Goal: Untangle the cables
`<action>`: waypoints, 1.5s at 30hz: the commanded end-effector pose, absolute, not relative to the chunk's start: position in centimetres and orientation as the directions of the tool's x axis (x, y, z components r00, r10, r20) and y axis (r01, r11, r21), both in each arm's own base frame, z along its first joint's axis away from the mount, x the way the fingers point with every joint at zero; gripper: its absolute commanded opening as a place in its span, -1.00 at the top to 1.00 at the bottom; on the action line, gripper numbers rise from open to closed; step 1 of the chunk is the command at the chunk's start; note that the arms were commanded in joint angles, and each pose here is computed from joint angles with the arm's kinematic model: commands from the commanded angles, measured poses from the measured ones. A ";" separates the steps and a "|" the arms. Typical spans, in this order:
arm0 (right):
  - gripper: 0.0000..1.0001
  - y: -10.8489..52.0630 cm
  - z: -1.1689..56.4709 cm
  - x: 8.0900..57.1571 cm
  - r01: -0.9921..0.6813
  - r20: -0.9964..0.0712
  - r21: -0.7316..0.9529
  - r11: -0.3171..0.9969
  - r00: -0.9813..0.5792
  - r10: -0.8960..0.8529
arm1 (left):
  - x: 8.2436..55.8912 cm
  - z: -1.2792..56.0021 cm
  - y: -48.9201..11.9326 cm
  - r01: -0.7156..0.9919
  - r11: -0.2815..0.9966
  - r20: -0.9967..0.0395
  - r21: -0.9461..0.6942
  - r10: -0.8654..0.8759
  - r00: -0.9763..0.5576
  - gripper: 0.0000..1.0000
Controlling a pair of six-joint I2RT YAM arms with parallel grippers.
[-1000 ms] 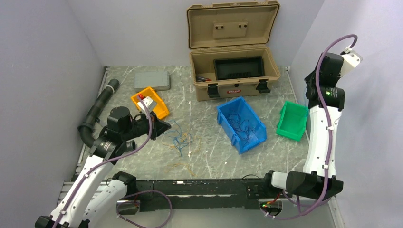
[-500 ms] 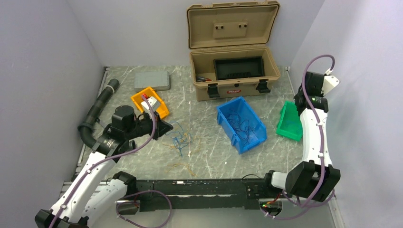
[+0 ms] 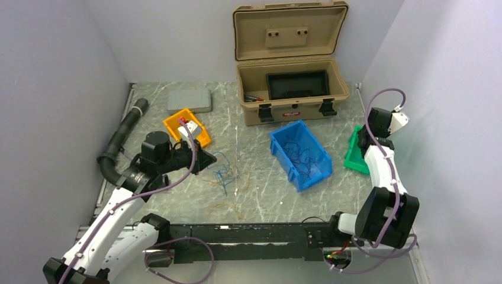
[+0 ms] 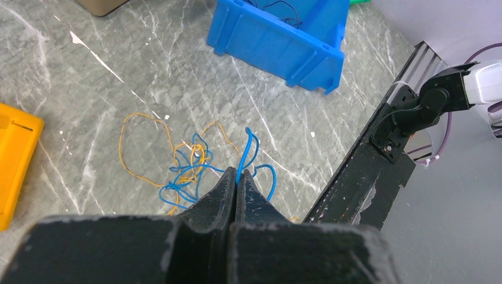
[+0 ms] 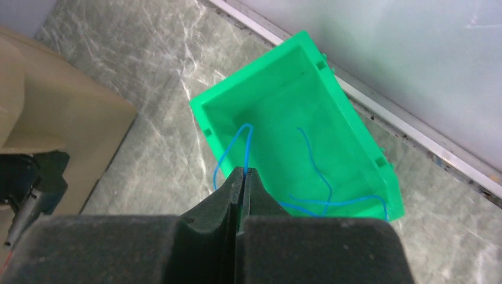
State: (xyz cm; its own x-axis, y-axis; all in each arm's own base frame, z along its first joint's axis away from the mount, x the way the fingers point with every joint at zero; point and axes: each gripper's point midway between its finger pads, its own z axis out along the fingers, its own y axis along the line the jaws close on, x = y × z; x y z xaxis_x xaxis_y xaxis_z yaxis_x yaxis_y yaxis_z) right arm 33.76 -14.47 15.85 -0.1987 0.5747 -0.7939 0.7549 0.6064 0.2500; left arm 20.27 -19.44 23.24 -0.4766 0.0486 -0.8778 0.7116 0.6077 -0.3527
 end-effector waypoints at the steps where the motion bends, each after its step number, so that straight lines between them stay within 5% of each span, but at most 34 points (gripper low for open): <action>1: 1.00 -16.2 17.1 36.5 0.743 -0.835 0.284 0.606 -0.119 0.537 | 20.6 23.8 -19.6 0.731 0.604 -0.899 -0.316 0.055 -0.434 1.00; 16: 1.00 -16.4 23.4 42.6 0.584 -0.883 0.254 0.771 -0.185 0.431 | 20.8 23.5 -19.8 0.724 0.612 -0.893 -0.318 0.063 -0.446 1.00; 31: 1.00 -16.1 13.2 33.6 0.724 -0.826 0.242 0.645 -0.195 0.529 | 20.7 23.2 -20.0 0.729 0.604 -0.888 -0.322 0.074 -0.453 1.00; 45: 1.00 -18.7 5.4 32.7 0.893 -0.665 0.062 0.445 -0.295 0.686 | 20.6 23.4 -20.0 0.730 0.605 -0.892 -0.317 0.071 -0.446 1.00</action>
